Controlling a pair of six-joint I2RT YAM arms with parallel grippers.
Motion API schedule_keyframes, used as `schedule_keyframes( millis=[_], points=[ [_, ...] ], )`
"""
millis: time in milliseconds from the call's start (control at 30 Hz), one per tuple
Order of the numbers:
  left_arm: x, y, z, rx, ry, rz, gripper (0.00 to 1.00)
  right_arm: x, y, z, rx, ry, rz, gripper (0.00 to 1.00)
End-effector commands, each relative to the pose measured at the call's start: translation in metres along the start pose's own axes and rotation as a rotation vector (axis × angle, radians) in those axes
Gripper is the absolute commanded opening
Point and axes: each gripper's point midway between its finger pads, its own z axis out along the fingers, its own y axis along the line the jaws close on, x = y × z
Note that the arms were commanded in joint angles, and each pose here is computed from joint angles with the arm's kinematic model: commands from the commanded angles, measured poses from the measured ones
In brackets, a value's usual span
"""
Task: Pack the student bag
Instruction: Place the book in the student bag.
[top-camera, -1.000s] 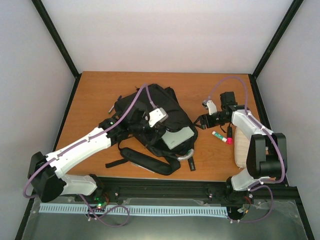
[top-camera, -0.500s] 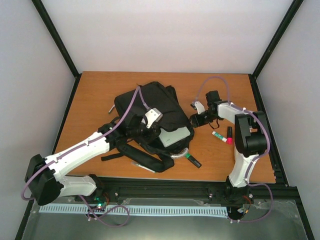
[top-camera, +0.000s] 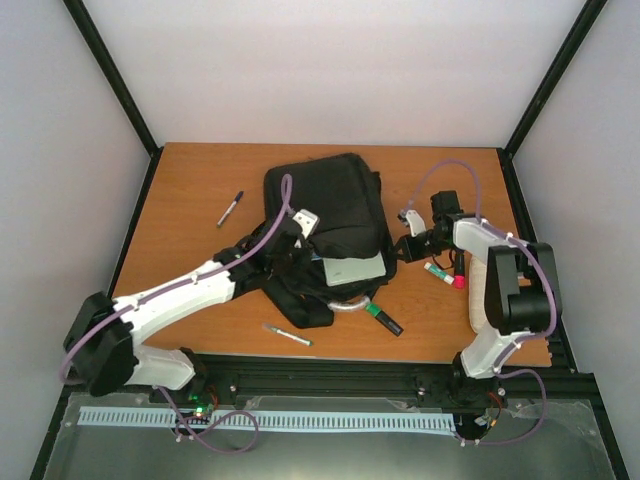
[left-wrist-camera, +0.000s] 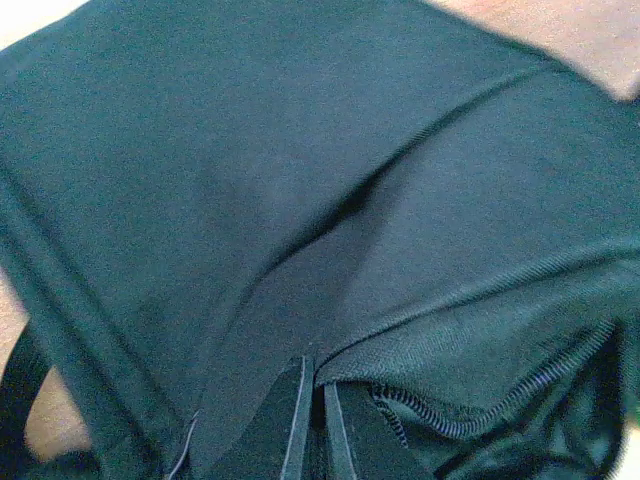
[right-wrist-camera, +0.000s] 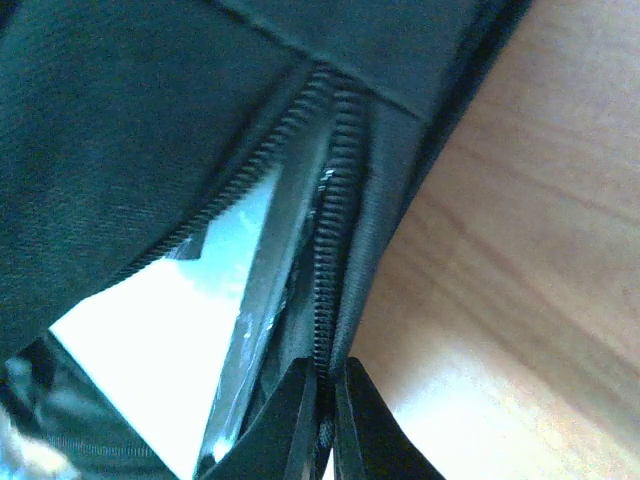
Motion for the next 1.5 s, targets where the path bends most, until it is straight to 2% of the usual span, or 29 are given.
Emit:
schedule_keyframes(
  millis=[0, 33, 100, 133, 200, 300, 433, 600, 800, 1133, 1467],
  points=[
    [-0.018, 0.040, 0.018, -0.255, -0.039, -0.042, 0.01, 0.020, 0.009, -0.017, 0.020, 0.024, -0.058, 0.04],
    [-0.022, 0.035, 0.021, -0.234, -0.050, -0.047, 0.01, 0.022, 0.010, -0.018, 0.026, 0.030, -0.076, 0.09],
    [-0.030, 0.025, 0.025, -0.182, -0.071, -0.063, 0.01, 0.018, 0.011, -0.030, 0.066, 0.016, -0.136, 0.32],
    [-0.035, 0.022, 0.025, -0.163, -0.083, -0.074, 0.01, 0.015, 0.012, -0.037, 0.095, 0.002, -0.177, 0.39],
    [-0.045, 0.016, 0.026, -0.130, -0.099, -0.087, 0.01, 0.011, 0.018, -0.055, 0.154, -0.040, -0.287, 0.46],
    [-0.057, 0.010, 0.025, -0.105, -0.122, -0.100, 0.01, 0.015, 0.042, -0.068, 0.223, -0.055, -0.522, 0.45],
    [-0.079, 0.007, 0.020, -0.089, -0.160, -0.105, 0.01, 0.032, 0.077, -0.059, 0.281, -0.001, -0.844, 0.40],
    [-0.108, 0.004, 0.008, -0.075, -0.198, -0.096, 0.01, 0.032, 0.101, -0.041, 0.357, 0.021, -1.090, 0.36],
    [-0.123, 0.004, 0.001, -0.074, -0.203, -0.068, 0.01, 0.017, 0.116, -0.016, 0.455, 0.041, -1.364, 0.44],
    [-0.127, 0.003, -0.005, -0.060, -0.196, -0.046, 0.01, -0.005, 0.110, 0.031, 0.531, 0.137, -1.582, 0.51],
    [-0.132, -0.005, -0.017, -0.004, -0.211, -0.019, 0.01, -0.050, 0.096, 0.050, 0.733, 0.106, -1.644, 0.47]
  ],
)
